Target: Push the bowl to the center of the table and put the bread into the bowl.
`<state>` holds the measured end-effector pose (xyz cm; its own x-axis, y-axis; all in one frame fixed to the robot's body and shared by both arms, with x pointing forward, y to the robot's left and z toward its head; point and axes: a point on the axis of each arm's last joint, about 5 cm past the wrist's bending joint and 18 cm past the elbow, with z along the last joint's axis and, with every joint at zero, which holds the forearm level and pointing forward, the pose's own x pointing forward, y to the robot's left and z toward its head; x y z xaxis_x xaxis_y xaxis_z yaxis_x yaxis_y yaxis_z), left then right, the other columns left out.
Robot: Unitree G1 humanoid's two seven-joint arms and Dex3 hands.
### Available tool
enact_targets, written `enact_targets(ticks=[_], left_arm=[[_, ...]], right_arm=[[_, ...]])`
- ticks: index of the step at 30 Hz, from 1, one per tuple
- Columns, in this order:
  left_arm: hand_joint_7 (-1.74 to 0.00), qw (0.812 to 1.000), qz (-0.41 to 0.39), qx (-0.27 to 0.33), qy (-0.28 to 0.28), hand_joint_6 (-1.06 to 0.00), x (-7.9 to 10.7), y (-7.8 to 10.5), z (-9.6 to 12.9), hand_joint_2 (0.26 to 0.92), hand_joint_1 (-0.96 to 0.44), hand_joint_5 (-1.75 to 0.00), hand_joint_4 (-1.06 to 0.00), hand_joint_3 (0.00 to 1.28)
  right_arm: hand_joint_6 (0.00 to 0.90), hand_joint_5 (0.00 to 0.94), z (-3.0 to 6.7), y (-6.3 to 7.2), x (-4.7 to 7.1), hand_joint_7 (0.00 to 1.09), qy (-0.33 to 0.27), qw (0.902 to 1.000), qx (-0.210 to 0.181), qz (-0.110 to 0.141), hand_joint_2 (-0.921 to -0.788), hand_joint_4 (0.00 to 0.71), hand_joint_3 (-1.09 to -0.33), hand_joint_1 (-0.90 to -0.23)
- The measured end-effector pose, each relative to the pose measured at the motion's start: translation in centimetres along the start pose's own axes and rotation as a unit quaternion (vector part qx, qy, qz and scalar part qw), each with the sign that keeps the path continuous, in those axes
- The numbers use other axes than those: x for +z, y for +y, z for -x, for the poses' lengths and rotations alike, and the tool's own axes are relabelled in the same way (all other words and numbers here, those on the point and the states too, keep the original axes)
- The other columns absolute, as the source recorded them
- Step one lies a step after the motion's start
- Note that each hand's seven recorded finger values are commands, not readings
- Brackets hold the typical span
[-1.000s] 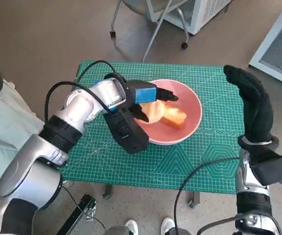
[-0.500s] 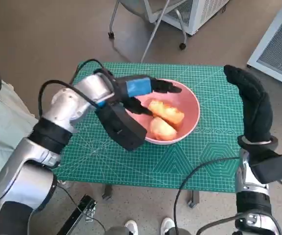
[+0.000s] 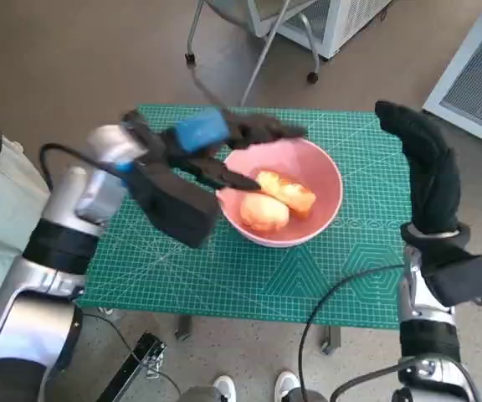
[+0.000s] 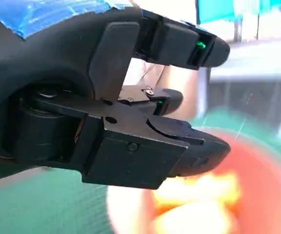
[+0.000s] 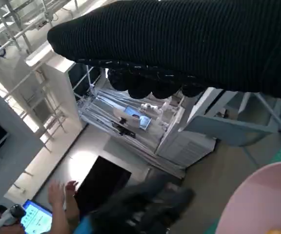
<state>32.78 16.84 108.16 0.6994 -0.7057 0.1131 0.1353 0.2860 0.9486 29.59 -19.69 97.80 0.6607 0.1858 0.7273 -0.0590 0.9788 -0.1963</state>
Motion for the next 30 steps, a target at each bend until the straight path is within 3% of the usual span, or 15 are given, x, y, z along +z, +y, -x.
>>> enact_targets(ticks=[6,17,23,30], left_arm=[[-0.01,0.980,0.148,0.132,-0.025,-0.57,-1.4,-1.6,2.2,0.891,0.19,-0.02,-0.45,0.04],[-0.01,0.931,0.274,0.240,0.021,-0.55,-2.4,-6.2,4.9,0.897,0.04,-0.03,-0.47,0.04],[-0.02,0.905,0.321,0.278,0.033,-0.54,-1.6,-7.7,5.9,0.903,0.01,-0.04,-0.47,0.04],[-0.02,0.894,0.344,0.286,0.036,-0.54,-0.6,-8.2,6.5,0.906,0.01,-0.04,-0.47,0.03]], right_arm=[[0.043,0.051,-0.85,0.3,0.3,0.78,-0.004,0.9998,-0.007,-0.018,-0.921,0.332,-0.712,-0.594],[0.038,0.043,-1.91,1.4,0.6,0.80,-0.003,0.9998,-0.009,-0.020,-0.921,0.325,-0.711,-0.594],[0.035,0.041,-2.06,1.7,0.7,0.81,0.001,0.9999,-0.006,-0.012,-0.921,0.324,-0.710,-0.597],[0.028,0.041,-2.07,1.9,0.7,0.81,0.003,0.9999,-0.007,-0.011,-0.921,0.326,-0.709,-0.604]])
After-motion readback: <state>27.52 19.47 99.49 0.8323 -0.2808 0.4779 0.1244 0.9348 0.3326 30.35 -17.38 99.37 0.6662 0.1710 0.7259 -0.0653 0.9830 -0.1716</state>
